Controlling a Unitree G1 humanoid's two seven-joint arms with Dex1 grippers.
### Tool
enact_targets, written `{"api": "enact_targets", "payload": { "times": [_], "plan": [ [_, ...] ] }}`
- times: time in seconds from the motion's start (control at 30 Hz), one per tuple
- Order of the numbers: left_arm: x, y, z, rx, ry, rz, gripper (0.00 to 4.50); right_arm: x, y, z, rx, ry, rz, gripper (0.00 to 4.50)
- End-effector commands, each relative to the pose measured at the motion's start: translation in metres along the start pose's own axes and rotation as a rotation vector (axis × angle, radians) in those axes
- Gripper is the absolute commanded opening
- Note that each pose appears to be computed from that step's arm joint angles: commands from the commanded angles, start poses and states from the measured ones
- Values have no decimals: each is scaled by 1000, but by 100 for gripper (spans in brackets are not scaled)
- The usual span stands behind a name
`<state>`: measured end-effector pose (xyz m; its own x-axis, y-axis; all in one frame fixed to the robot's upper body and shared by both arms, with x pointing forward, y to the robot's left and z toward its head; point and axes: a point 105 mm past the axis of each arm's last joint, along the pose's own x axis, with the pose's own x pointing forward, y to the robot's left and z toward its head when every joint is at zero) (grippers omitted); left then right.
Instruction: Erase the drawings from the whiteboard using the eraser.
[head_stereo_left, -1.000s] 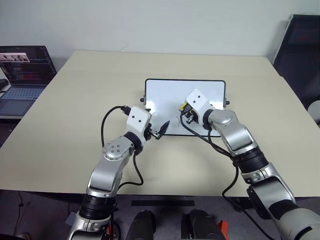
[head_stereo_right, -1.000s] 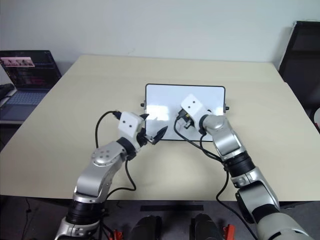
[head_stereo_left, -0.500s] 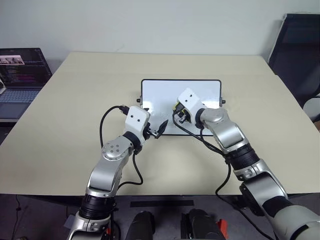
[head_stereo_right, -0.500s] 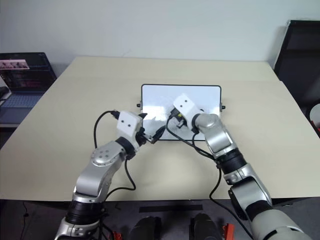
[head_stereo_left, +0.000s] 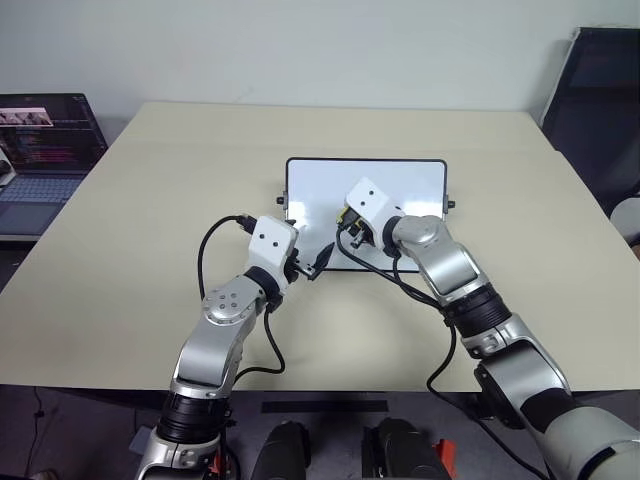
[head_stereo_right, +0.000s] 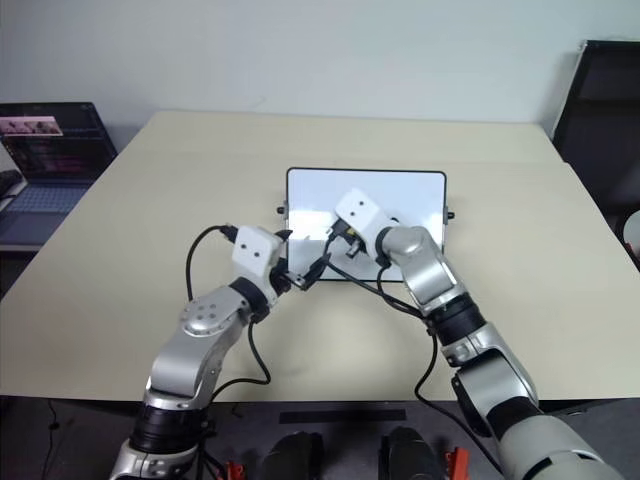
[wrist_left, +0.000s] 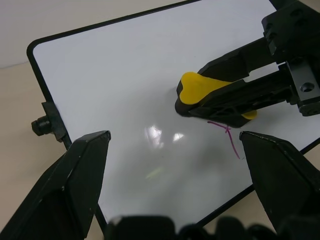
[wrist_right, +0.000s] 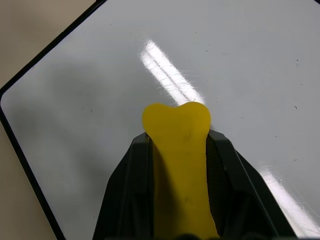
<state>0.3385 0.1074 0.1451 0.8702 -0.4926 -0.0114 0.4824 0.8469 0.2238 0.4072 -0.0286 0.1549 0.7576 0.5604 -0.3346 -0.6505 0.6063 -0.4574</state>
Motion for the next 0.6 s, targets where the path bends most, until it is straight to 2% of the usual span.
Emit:
{"api": "enact_targets", "payload": {
  "times": [0.03, 0.3, 0.6],
  "plan": [
    [0, -2, 20, 23, -73, -4, 450, -7, -13, -15, -5, 49, -42, 106],
    [5, -6, 20, 15, -78, -28, 450, -36, -35, -53, -24, 144, -94, 106],
    [6, -4, 18, 16, -76, -26, 450, -57, -41, -76, -12, 203, -123, 106]
  ]
}}
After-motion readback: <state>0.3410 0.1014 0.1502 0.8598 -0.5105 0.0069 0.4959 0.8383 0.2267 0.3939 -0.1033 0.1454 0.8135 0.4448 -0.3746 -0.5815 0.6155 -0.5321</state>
